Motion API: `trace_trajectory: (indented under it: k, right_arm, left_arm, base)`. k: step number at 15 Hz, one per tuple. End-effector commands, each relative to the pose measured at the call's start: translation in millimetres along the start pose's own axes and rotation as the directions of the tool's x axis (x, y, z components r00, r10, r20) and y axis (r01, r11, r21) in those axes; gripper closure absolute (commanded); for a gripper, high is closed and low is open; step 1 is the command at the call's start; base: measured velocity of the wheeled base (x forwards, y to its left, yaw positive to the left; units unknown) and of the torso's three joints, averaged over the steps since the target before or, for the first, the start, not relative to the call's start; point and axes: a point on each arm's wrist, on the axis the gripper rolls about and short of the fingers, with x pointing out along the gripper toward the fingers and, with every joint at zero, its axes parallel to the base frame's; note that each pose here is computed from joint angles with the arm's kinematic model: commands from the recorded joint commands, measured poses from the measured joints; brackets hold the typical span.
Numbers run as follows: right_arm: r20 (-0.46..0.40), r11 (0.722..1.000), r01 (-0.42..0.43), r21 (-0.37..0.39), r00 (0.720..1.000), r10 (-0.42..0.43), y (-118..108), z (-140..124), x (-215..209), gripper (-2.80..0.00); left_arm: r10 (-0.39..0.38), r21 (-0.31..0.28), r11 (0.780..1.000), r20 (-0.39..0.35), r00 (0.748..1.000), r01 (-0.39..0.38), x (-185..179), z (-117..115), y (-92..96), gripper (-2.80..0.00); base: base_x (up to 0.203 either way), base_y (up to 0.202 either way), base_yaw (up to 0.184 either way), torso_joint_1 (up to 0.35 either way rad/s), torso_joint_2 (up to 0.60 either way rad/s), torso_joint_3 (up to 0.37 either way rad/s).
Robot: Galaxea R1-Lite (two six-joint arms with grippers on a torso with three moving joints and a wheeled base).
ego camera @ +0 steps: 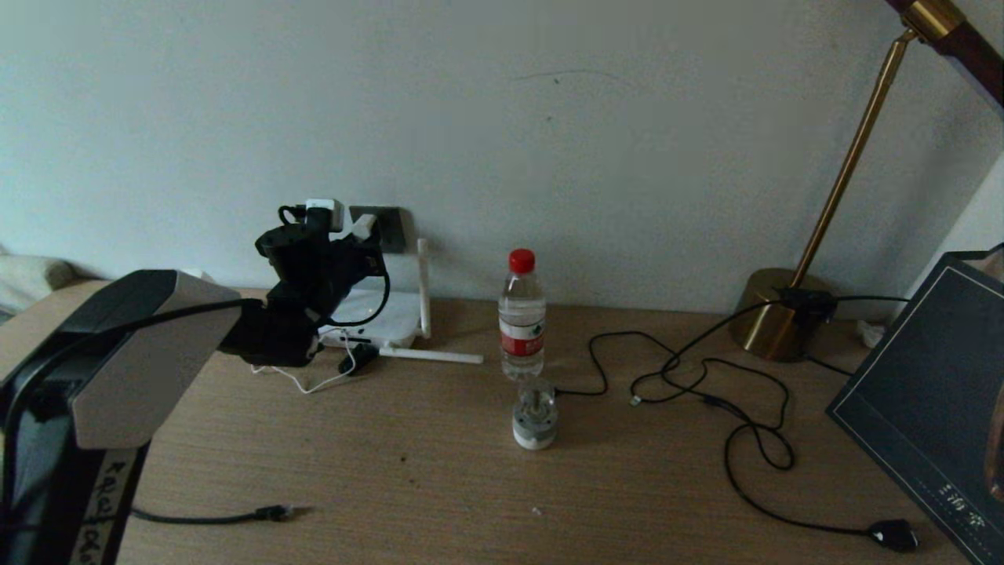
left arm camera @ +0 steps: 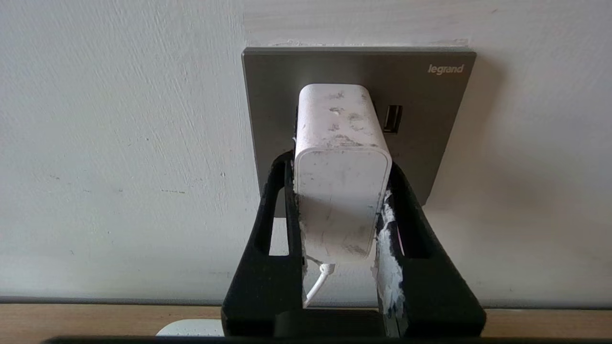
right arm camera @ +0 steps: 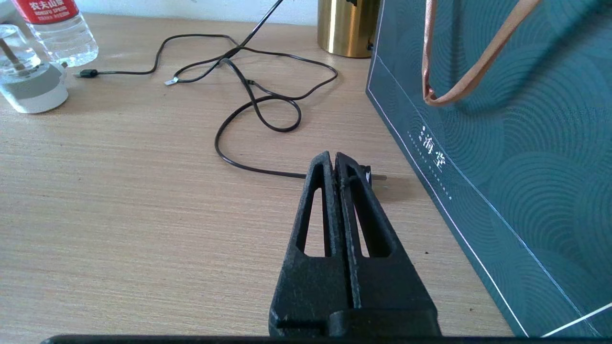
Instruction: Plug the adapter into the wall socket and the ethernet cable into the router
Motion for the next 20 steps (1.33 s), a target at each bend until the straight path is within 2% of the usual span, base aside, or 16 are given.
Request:
trace_trajectory:
  k: [1,5,6,13,18,20]
  right_arm:
    - [-0.001,1.0,0.0,0.0,1.0,0.0,0.0,0.1,0.1,0.0]
    - [-0.001,1.0,0.0,0.0,1.0,0.0,0.0,0.1,0.1,0.0]
    - [-0.001,1.0,0.0,0.0,1.0,0.0,0.0,0.1,0.1,0.0]
    - [-0.001,1.0,0.0,0.0,1.0,0.0,0.0,0.1,0.1,0.0]
    - [-0.001,1.0,0.0,0.0,1.0,0.0,0.0,0.1,0.1,0.0]
    - [-0.001,1.0,0.0,0.0,1.0,0.0,0.0,0.1,0.1,0.0]
  left_arm:
    - [0.001,0.001,1.0,-0.018,1.0,-0.001,1.3,-9.4,-0.1,0.0]
    - [0.001,0.001,1.0,-0.018,1.0,-0.001,1.5,-9.6,-0.7,0.0]
    - [0.001,0.001,1.0,-0.014,1.0,-0.001,1.5,-8.4,-0.6,-2.8]
    - [0.005,0.001,1.0,0.012,1.0,-0.005,-3.5,10.3,0.6,-2.8]
    - [-0.005,0.0,1.0,-0.008,1.0,0.005,-25.0,25.5,-2.1,-2.8]
    - [-0.014,0.001,1.0,-0.042,0.999,0.014,-44.5,30.1,-3.3,-2.8]
  base:
    - [0.0,0.0,0.0,0.0,0.0,0.0]
    - [0.0,0.0,0.0,0.0,0.0,0.0]
    - [0.0,0.0,0.0,0.0,0.0,0.0]
    - [0.0,0.0,0.0,0.009,0.0,-0.004]
    - [0.0,0.0,0.0,0.0,0.0,0.0]
    - [0.0,0.0,0.0,0.0,0.0,0.0]
